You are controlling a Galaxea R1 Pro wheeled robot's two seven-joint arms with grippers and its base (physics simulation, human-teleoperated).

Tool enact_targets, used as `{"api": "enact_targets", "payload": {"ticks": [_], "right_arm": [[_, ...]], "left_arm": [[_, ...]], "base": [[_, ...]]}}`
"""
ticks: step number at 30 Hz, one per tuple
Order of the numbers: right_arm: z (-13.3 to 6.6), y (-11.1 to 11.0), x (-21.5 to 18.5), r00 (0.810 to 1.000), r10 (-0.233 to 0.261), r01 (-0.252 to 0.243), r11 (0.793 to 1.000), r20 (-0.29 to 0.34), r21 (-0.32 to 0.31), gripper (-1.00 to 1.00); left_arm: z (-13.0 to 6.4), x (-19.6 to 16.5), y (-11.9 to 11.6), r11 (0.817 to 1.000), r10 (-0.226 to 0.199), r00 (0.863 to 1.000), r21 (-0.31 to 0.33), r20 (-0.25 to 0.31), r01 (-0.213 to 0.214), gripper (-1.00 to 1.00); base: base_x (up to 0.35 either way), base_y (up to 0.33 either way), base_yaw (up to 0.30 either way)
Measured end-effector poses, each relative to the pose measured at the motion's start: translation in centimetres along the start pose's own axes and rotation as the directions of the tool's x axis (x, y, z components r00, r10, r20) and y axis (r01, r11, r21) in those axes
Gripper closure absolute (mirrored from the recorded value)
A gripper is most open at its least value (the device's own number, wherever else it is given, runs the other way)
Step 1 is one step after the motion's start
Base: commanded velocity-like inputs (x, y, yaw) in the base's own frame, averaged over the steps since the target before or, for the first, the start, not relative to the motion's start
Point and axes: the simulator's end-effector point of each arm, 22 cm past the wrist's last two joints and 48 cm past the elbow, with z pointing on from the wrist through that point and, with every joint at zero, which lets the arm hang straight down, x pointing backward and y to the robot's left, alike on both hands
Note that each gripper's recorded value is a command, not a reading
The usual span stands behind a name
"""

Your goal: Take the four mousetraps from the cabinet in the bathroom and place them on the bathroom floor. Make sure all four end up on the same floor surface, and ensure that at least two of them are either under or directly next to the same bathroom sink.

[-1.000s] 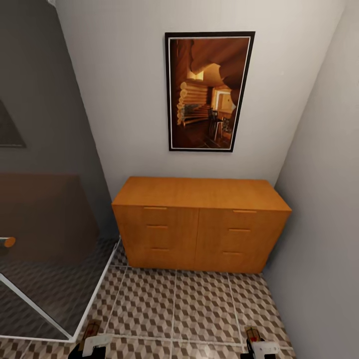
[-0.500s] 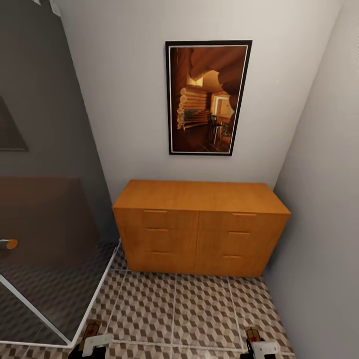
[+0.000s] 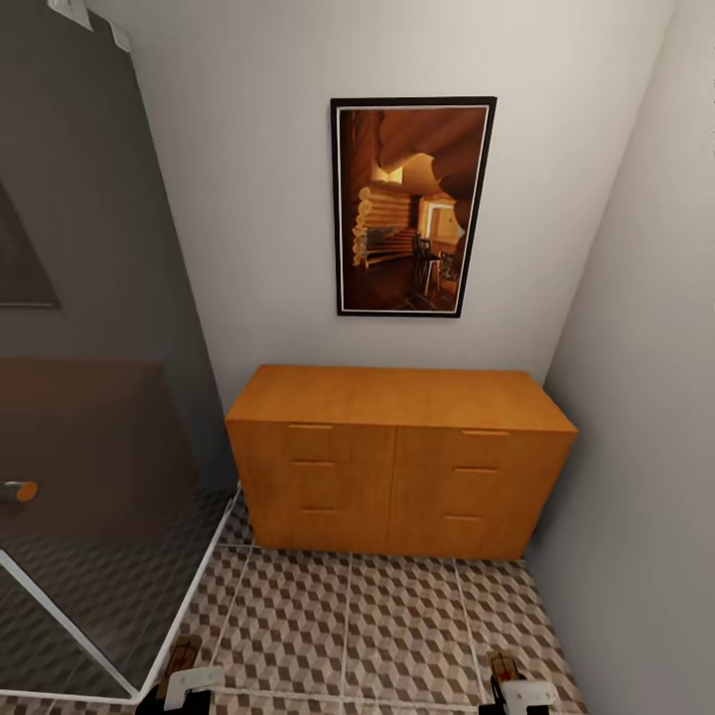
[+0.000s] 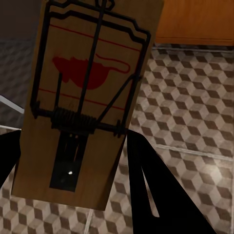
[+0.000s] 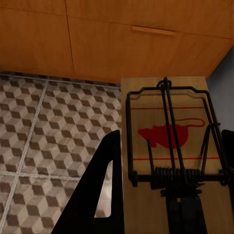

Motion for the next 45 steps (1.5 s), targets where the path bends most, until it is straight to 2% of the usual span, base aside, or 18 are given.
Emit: {"api": "enact_targets", "payload": {"ticks": [17,45], "right_arm": [[0.0,-0.1,-1.1,1.0,0.001,-0.001,1.0,0.025,0.002,1.0],[0.0,-0.1,-1.2,1.0,0.0,0.0,1.0,0.026,0.001,1.0]], "left_arm": [[-0.1,-1.2,0.1,1.0,-0.007,1.0,-0.001,0.025,0.007,1.0],[-0.1,-1.2,0.1,1.0,-0.007,1.0,-0.001,0.025,0.007,1.0]], "base": [[0.0,0.0,0.0],[0.0,0.0,0.0]]}}
